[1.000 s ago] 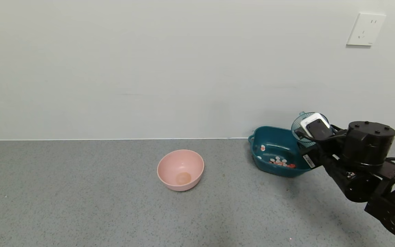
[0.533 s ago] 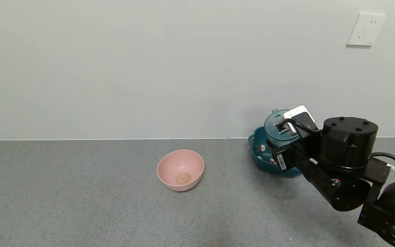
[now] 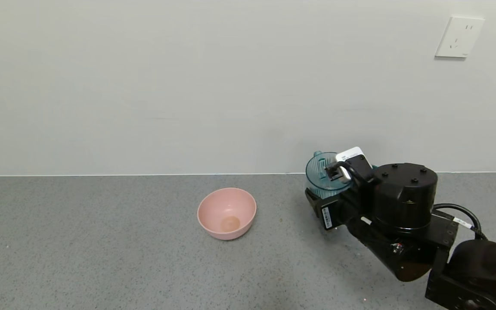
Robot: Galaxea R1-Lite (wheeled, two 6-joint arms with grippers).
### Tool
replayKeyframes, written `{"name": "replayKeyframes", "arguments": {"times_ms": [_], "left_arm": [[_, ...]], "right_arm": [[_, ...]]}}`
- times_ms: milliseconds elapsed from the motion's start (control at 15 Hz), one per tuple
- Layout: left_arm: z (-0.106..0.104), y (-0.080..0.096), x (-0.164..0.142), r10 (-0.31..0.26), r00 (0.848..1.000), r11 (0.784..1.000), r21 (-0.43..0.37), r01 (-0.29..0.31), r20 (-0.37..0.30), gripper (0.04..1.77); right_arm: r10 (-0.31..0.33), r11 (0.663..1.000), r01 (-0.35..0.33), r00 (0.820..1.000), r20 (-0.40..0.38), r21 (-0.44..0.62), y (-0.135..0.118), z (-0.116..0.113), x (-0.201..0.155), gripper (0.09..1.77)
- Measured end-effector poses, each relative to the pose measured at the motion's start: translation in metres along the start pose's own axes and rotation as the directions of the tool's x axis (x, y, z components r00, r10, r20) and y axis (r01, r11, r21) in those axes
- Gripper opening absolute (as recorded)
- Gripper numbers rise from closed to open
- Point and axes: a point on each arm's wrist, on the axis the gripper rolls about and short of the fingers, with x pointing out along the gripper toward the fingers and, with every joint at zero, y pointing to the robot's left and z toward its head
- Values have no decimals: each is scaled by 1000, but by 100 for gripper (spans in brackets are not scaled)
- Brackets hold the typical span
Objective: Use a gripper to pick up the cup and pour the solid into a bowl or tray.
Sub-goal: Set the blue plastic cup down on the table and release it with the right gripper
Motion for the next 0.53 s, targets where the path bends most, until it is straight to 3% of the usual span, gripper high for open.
{"name": "replayKeyframes", "arguments": {"times_ms": [533], "left_arm": [[0, 0, 0, 0, 1000, 1000, 0, 0, 0, 172]], "right_arm": [[6, 1000, -5, 998, -63, 9, 12, -27, 18, 135]]}}
